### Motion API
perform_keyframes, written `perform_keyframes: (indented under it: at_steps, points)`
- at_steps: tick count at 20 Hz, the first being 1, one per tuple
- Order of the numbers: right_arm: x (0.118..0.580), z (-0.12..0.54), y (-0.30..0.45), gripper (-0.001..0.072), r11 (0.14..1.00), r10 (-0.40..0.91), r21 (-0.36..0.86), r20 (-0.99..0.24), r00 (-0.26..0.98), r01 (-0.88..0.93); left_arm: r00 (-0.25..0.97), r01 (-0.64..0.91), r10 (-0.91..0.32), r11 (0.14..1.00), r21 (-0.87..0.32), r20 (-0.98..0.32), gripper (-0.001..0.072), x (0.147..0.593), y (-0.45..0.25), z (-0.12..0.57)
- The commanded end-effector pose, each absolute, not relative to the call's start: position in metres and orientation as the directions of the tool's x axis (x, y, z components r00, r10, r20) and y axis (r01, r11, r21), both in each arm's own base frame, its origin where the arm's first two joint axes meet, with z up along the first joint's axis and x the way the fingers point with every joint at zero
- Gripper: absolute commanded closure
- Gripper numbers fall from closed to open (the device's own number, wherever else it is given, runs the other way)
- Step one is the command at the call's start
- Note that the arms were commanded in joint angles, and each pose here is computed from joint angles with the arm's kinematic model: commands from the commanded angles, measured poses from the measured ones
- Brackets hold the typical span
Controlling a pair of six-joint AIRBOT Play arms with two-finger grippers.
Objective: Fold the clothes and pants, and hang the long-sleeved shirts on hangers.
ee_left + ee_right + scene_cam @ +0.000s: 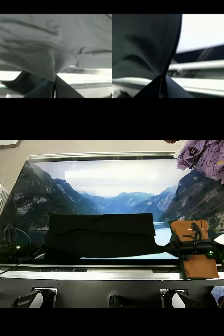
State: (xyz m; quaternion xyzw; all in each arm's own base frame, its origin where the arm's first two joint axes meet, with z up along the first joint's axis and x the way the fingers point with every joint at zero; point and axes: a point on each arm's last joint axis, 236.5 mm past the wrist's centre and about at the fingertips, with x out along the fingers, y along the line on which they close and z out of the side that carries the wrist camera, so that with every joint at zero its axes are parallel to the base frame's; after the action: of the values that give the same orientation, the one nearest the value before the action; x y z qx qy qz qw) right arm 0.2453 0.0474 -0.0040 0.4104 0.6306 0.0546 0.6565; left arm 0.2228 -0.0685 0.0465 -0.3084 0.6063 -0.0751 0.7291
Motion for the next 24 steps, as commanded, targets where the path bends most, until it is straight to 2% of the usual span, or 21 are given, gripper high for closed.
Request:
perform_keyframes:
  at_steps: [1, 4, 12, 24]
  points:
    - [0.279, 0.01, 0.04, 0.0681, 0.693, 0.544, 0.612, -0.791, 0.28, 0.38, 0.314, -0.238, -0.492, 0.787, -0.569, -0.812, 0.0695, 0.265, -0.073, 0.042]
    - [0.31, -0.004, 0.056, 0.0681, 0.749, 0.505, 0.574, -0.818, 0.274, 0.332, 0.34, -0.224, -0.483, 0.792, -0.568, -0.807, 0.0695, 0.302, -0.067, 0.038]
    - [0.386, -0.027, 0.078, 0.0681, 0.774, 0.473, 0.553, -0.829, 0.298, 0.308, 0.339, -0.169, -0.512, 0.792, -0.587, -0.789, 0.0695, 0.387, -0.056, 0.018]
    - [0.424, -0.032, 0.058, 0.068, 0.797, 0.4, 0.52, -0.836, 0.376, 0.308, 0.342, -0.155, -0.512, 0.797, -0.584, -0.788, 0.0695, 0.449, -0.043, 0.001]
